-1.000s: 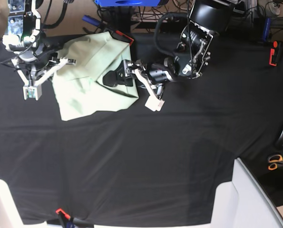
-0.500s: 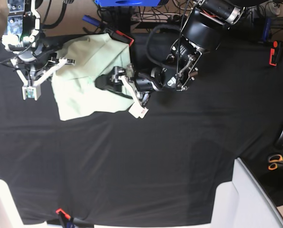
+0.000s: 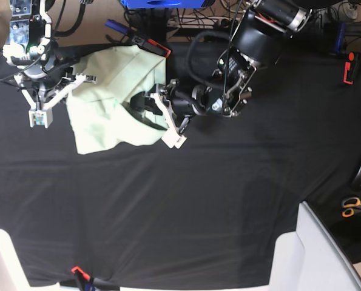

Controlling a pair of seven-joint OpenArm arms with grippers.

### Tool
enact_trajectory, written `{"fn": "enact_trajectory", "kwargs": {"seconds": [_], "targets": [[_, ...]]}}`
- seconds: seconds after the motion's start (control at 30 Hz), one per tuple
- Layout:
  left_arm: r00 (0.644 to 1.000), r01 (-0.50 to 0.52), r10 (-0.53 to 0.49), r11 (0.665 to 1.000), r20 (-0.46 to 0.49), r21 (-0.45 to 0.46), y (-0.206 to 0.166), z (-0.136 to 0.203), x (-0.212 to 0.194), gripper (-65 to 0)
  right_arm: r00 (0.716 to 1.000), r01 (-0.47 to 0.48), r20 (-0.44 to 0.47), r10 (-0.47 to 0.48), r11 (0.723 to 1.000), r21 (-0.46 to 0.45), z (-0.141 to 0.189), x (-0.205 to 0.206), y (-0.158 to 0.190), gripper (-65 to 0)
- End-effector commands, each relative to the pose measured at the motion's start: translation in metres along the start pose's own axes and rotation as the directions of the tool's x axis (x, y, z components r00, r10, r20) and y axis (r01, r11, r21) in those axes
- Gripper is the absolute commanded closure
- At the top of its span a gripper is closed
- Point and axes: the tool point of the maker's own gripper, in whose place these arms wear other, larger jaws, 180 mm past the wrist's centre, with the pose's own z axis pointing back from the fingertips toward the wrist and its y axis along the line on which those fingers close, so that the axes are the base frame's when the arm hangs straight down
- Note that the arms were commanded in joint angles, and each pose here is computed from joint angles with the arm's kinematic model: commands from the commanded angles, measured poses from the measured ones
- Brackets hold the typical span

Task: Fold the T-shirt properly
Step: 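Grasp the shirt with the left gripper and drag it toward the table center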

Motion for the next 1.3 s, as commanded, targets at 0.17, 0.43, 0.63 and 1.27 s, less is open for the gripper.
{"fn": "enact_trajectory", "kwargs": {"seconds": [0.17,0.43,0.63,1.27], "targets": [[0.998,0.061,-0.063,0.996,0.023,0.059,0.017,0.017,0.036,0.0,1.000,-0.002,0.029,0.002,1.000,-0.004,0.003,0.007,-0.002,-2.2],[0.989,0.143,-0.138,0.980,-0.042,0.138,0.043,0.050,0.065,0.0,1.000,-0.002,0.029,0.002,1.000,-0.004,0.003,0.007,-0.002,-2.2],[0.966,0.247,-0.220,0.941,-0.137,0.231,0.063,0.096,0.103,0.0,0.999,-0.001,0.034,0.002,1.000,-0.004,0.002,0.009,-0.001,-2.2],[0.424,0.905,-0.549,0.229,-0.721,0.358,0.077,0.075,0.149,0.0,0.999,-0.002,0.032,0.002,1.000,-0.003,0.003,0.008,-0.001,-2.2]]}}
